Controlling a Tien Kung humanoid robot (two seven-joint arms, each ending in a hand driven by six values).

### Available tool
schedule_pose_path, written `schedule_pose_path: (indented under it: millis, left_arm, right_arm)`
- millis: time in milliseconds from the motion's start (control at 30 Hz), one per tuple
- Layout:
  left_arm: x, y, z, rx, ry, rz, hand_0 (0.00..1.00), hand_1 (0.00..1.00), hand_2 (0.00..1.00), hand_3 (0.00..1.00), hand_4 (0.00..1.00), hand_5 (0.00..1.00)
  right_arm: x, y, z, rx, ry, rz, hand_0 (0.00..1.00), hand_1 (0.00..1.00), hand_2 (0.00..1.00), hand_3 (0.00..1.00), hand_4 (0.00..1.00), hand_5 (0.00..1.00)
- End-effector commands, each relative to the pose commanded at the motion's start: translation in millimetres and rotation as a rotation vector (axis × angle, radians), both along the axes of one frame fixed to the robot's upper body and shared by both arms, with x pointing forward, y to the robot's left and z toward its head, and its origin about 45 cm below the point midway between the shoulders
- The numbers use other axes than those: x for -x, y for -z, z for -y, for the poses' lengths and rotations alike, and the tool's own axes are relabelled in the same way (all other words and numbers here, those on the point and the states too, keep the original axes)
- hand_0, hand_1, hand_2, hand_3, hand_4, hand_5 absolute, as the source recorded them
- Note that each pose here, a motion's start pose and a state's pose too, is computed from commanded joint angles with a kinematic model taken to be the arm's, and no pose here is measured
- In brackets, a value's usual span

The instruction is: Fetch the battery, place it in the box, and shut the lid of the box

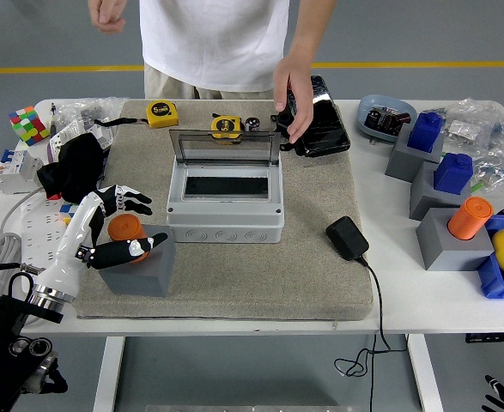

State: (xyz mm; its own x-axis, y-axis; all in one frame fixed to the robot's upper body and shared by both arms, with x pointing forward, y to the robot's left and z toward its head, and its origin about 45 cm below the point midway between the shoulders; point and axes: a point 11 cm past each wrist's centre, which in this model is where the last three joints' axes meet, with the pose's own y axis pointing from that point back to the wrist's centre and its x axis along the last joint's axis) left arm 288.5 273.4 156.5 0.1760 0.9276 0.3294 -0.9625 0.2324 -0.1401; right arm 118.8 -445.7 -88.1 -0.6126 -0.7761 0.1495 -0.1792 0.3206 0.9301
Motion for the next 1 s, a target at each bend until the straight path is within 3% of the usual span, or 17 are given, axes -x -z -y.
schedule_pose_path:
  millis: [200,233,400,433,800,833,1000]
  left_arm:
    - [0.6,0.9,2.1,0.007,0.009,-0.012,0.517,0.520,0.468,0.566,0.998,0.002]
    - [0.8,0.4,2.3,0.007,0.010,-0.012,0.428,0.506,0.456,0.556,0.998,0.002]
    - [0.9,-1.5,4.0,0.000,0.020,-0.014,0.428,0.506,0.456,0.556,0.998,0.002]
    - [0.9,-1.6,4.3,-0.003,0.022,-0.017,0.333,0.465,0.433,0.543,0.998,0.002]
    - [0.8,3.1,4.0,-0.023,0.016,-0.036,0.313,0.453,0.421,0.536,0.998,0.002]
    - [0.8,3.2,4.0,-0.024,0.015,-0.035,0.245,0.404,0.406,0.525,0.998,0.002]
    - [1.0,3.3,3.4,-0.026,0.007,-0.025,0.245,0.404,0.406,0.525,0.998,0.002]
  right_arm:
    - [1.1,0.5,-0.5,-0.001,0.002,-0.001,0.624,0.686,0.668,0.549,0.918,0.492]
    - [1.4,0.6,-0.5,-0.002,0.002,-0.002,0.624,0.686,0.668,0.549,0.918,0.491]
    - [0.1,0.2,-0.4,-0.001,0.004,0.001,0.624,0.686,0.668,0.549,0.918,0.491]
    - [-0.1,0.1,-0.4,-0.001,0.005,0.002,0.627,0.685,0.668,0.550,0.918,0.491]
    - [-0.5,0.2,-0.8,-0.002,0.007,0.005,0.625,0.685,0.668,0.550,0.918,0.491]
    - [-0.4,0.3,-0.9,-0.002,0.007,0.005,0.626,0.685,0.668,0.550,0.918,0.491]
    - [0.7,0.4,-0.5,-0.002,0.007,0.002,0.626,0.685,0.668,0.550,0.918,0.491]
